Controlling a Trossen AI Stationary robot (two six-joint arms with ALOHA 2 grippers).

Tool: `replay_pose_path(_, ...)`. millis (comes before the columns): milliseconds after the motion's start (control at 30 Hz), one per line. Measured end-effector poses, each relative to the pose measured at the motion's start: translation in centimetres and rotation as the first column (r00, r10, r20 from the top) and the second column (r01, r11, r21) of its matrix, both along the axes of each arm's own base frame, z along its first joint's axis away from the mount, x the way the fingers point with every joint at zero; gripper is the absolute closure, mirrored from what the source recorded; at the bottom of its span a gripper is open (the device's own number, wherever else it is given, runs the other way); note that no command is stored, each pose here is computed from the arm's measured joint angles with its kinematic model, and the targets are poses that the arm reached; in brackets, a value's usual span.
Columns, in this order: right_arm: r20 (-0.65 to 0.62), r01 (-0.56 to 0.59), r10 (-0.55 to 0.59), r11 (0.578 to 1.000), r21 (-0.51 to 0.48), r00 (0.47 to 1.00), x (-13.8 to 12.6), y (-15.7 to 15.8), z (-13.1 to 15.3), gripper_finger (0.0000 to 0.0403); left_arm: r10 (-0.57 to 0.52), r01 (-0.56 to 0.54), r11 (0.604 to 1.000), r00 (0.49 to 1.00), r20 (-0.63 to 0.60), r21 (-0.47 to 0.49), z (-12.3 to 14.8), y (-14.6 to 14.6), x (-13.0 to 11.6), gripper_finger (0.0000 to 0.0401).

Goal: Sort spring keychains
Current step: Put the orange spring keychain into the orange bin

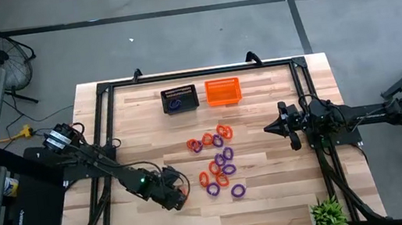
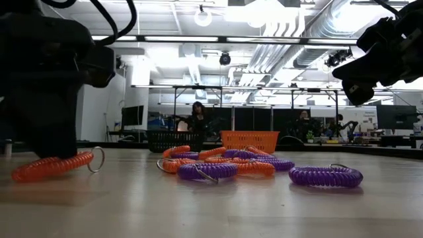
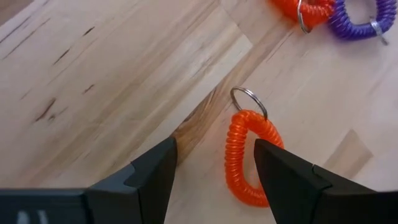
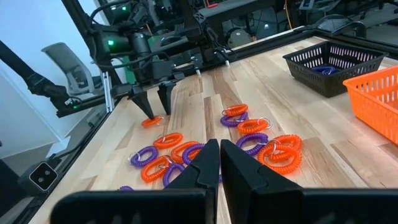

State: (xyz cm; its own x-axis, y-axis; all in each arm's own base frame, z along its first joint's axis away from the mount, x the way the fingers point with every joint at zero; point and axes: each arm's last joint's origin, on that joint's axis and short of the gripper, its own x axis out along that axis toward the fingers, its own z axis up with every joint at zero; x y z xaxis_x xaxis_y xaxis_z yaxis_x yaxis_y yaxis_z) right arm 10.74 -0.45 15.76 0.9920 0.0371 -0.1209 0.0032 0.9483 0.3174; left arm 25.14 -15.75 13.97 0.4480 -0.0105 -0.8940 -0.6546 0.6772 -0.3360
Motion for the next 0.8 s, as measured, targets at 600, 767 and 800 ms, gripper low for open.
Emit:
replay_pose_path(600,0.0,0.0,0.0,1.0,0.0,1.0,0.0,0.0,0.0,0.0392,0.02,-0.005,0.997,0.979,-0.202,0.077,-1.3,-0.3,1.4,0.0212)
replay_pose_path(767,0.0,0.0,0.0,1.0,0.0,1.0,0.0,0.0,0.0,0.0392,0.019,-0.003,0.997,0.976,-0.216,0.073,-1.3,-0.3,1.3,0.0267)
replay_pose_path(800,0.0,0.0,0.0,1.0,0.0,1.0,0.0,0.0,0.0,0.0392,0.017,-0.002,0.998,0.975,-0.22,0.069,-1.3,-0.3,1.3,0.0277)
